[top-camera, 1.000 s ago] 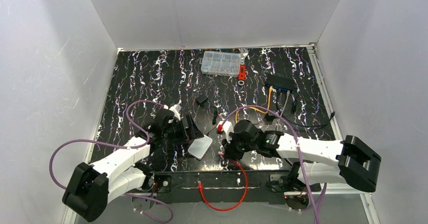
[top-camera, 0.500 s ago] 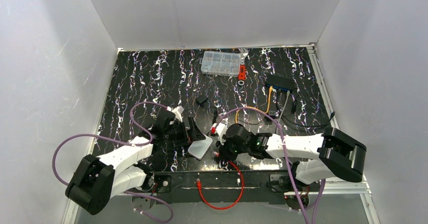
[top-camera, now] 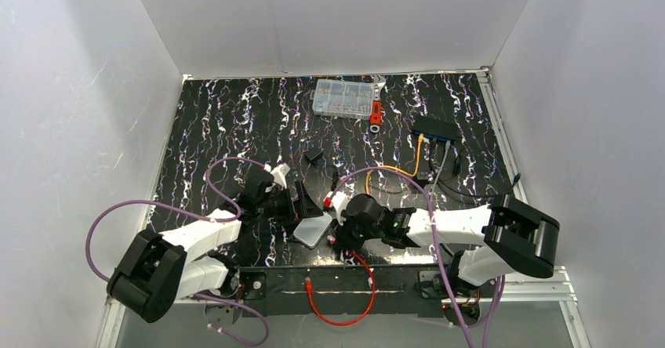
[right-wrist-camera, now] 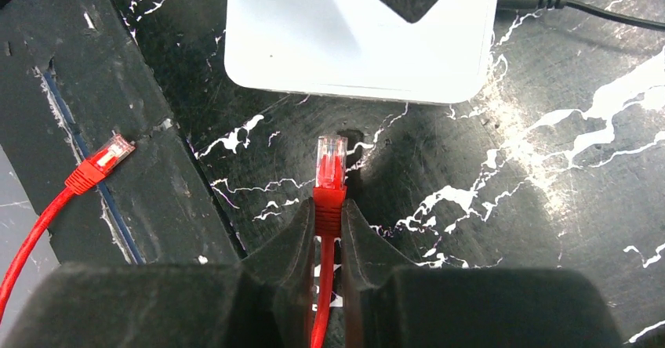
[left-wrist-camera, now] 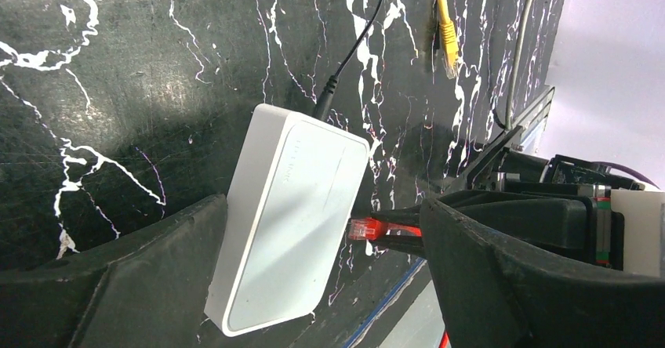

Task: Insert the plug into the switch port
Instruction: Insert the connector into the switch port.

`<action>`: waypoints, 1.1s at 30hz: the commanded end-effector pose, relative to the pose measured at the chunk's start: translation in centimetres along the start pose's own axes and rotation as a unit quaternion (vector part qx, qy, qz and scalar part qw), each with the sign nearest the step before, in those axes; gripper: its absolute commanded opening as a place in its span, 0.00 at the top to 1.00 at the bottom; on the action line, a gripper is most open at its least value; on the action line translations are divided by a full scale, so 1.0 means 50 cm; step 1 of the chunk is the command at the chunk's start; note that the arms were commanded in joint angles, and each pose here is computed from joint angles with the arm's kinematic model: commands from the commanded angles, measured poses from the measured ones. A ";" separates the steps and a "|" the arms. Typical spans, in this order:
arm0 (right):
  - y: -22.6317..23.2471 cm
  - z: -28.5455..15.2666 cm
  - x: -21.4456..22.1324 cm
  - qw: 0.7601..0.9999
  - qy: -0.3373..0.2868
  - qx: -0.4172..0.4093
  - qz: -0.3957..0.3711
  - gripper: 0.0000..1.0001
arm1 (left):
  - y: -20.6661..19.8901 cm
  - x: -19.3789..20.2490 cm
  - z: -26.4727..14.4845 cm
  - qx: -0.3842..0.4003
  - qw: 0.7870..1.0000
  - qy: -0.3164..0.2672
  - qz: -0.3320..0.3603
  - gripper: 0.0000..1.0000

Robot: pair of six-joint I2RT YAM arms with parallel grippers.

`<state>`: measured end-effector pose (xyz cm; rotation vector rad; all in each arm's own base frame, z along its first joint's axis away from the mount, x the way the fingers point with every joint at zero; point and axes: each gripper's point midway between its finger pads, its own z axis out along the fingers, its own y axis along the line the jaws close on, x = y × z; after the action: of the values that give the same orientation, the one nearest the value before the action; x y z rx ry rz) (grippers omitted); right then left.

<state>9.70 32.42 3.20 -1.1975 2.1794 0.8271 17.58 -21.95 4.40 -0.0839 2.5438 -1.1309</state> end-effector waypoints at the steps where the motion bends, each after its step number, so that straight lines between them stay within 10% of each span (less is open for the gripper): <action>1: 0.017 0.008 -0.067 0.999 -0.047 -0.006 0.001 0.99 | 0.016 0.024 -0.001 -0.004 1.000 0.017 -0.013 0.08; 33: 0.020 0.029 -0.067 0.999 -0.041 -0.003 0.011 0.99 | 0.030 0.051 -0.007 -0.003 0.999 0.023 -0.032 0.30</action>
<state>9.83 33.40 2.58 -1.1720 2.2042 0.8190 16.64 -21.77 3.81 -0.1251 2.5401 -1.1720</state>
